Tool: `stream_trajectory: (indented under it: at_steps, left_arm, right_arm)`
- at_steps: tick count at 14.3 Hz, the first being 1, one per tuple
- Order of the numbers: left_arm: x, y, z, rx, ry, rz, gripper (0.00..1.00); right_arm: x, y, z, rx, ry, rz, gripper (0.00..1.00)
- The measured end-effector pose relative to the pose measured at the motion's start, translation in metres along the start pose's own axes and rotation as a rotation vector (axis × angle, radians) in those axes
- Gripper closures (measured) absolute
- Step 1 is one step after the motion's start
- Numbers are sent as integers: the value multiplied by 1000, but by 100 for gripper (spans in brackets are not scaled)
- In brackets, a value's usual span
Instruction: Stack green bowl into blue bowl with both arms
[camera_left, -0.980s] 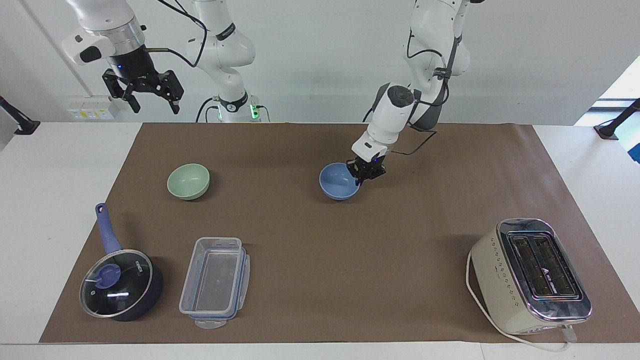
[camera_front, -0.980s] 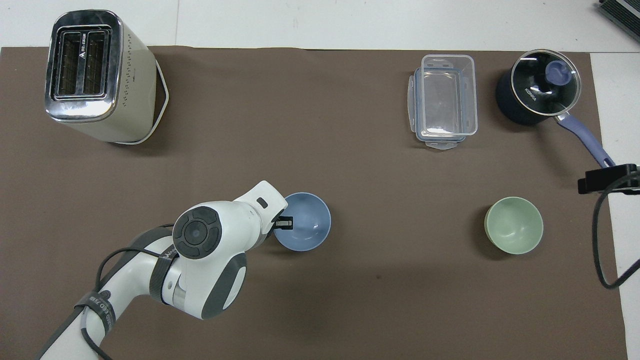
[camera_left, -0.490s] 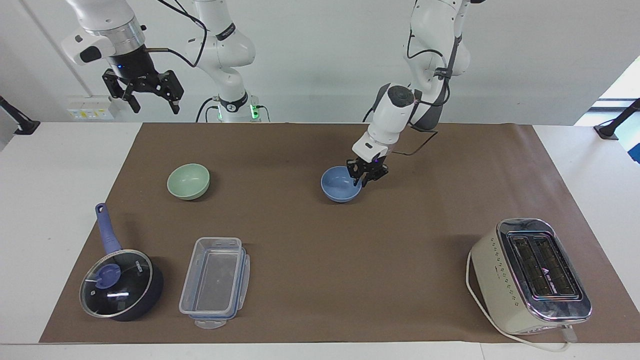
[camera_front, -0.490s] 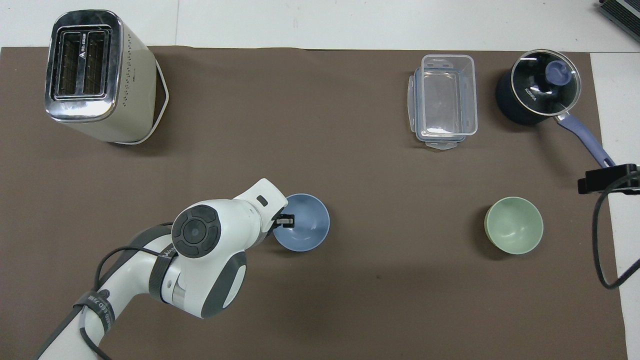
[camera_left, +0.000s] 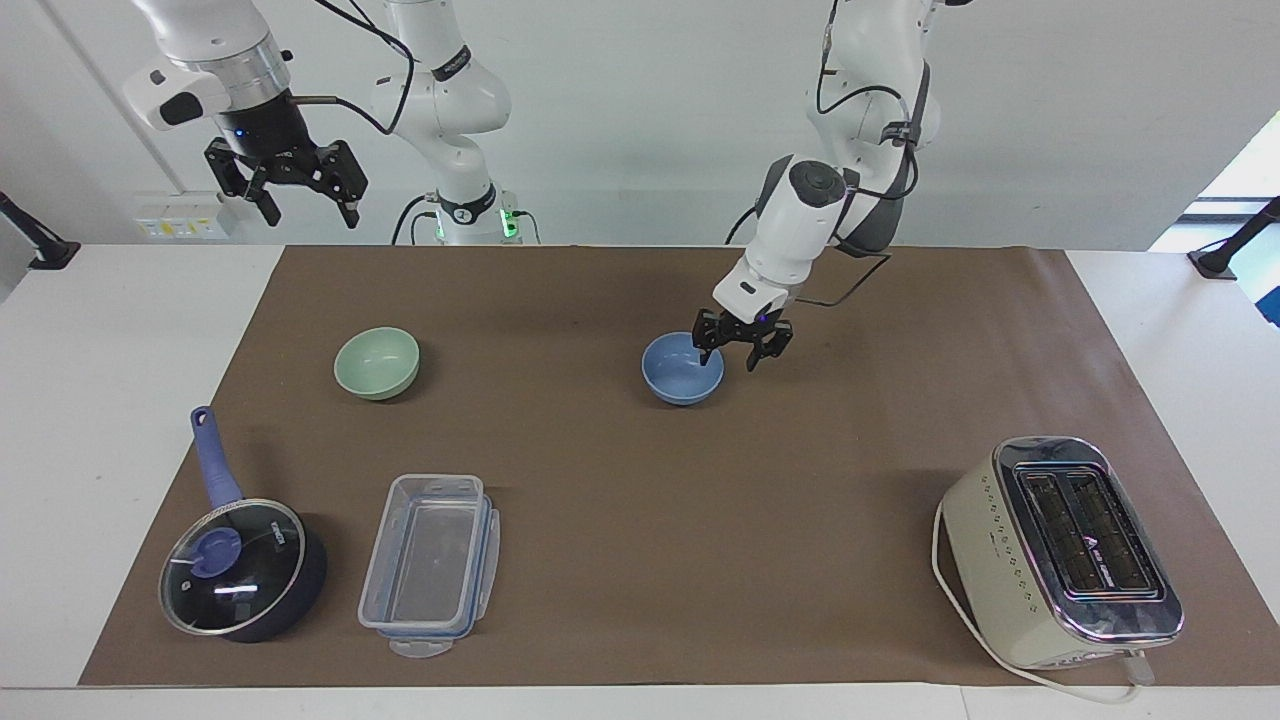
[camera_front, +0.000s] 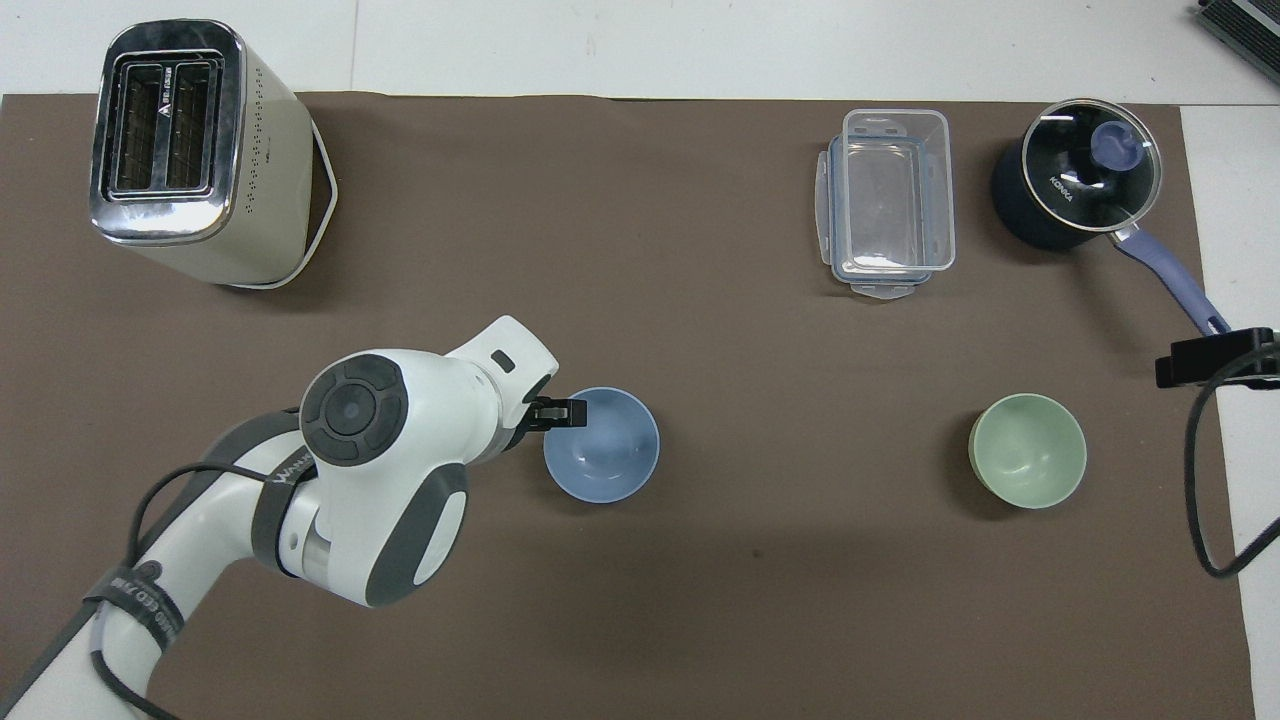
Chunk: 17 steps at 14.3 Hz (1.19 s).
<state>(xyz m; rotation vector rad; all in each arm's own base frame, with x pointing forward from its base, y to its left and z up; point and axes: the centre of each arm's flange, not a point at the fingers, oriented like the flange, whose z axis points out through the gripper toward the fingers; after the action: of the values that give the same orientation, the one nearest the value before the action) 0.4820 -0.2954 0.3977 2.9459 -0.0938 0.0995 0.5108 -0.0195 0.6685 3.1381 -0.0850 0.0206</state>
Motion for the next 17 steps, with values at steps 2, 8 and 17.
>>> stream_trajectory:
  at_steps: [2, 8, 17]
  left_arm:
    - [13, -18, -32, 22, 7, 13, 0]
    - [49, -100, -134, 82, 13, 103, 0]
    - [76, -186, -245, 107, 49, 131, 0]
  right_arm:
    - [0, 0, 0, 0, 0, 0, 0]
    - [0, 0, 0, 0, 0, 0, 0]
    - [0, 0, 0, 0, 0, 0, 0]
